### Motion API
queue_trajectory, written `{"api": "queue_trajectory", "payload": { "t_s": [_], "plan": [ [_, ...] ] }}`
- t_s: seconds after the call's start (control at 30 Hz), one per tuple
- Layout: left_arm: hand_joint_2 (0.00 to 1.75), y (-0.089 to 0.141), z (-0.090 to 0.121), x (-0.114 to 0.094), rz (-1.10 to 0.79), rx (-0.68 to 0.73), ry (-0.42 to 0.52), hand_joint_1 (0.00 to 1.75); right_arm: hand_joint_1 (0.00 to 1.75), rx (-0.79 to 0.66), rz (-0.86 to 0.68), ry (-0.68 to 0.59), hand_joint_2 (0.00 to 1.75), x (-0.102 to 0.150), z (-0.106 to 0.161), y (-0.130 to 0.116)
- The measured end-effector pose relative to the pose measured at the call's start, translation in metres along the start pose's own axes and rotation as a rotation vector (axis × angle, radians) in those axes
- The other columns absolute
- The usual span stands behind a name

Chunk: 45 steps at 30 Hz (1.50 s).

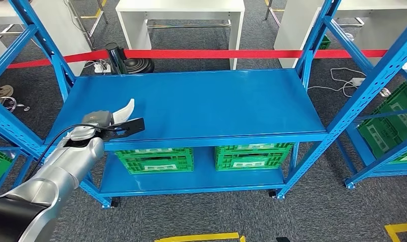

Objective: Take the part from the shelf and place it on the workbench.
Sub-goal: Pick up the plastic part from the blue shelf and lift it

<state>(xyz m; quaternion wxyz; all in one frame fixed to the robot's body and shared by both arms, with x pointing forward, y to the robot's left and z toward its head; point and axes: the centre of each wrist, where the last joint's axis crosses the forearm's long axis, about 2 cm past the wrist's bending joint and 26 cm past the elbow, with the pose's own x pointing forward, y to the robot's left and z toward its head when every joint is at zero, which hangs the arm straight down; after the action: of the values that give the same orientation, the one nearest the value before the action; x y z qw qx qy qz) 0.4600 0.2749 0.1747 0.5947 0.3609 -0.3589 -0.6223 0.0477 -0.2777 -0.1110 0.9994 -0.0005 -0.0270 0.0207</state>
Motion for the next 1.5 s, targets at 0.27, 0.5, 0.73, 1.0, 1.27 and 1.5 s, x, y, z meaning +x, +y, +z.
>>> {"api": "queue_trajectory", "payload": {
  "t_s": [0.27, 0.5, 0.73, 1.0, 1.27, 1.5],
  "plan": [
    [1.75, -0.001, 0.000, 0.000, 0.001, -0.001, -0.002, 1.75, 0.00, 0.000, -0.001, 0.002, 0.00, 0.000, 0.000, 0.000],
    [1.75, 0.000, 0.000, 0.003, -0.004, 0.000, -0.031, 1.75, 0.00, 0.001, -0.007, -0.002, 0.00, 0.000, 0.000, 0.000],
    [1.75, -0.001, 0.000, 0.007, -0.040, 0.024, -0.073, 1.75, 0.00, 0.000, -0.009, -0.001, 0.00, 0.000, 0.000, 0.000],
    [1.75, -0.002, 0.001, 0.014, 0.121, 0.105, -0.162, 1.75, 0.00, -0.006, -0.026, 0.000, 0.00, 0.000, 0.000, -0.001],
    [1.75, 0.018, 0.003, 0.033, 0.498, 0.218, -0.399, 1.75, 0.00, -0.010, -0.038, -0.002, 0.00, -0.001, 0.000, -0.001],
    [1.75, 0.061, 0.010, 0.055, 0.826, 0.304, -0.649, 1.75, 0.00, -0.019, -0.061, -0.001, 0.00, -0.001, 0.000, -0.002]
  ]
}}
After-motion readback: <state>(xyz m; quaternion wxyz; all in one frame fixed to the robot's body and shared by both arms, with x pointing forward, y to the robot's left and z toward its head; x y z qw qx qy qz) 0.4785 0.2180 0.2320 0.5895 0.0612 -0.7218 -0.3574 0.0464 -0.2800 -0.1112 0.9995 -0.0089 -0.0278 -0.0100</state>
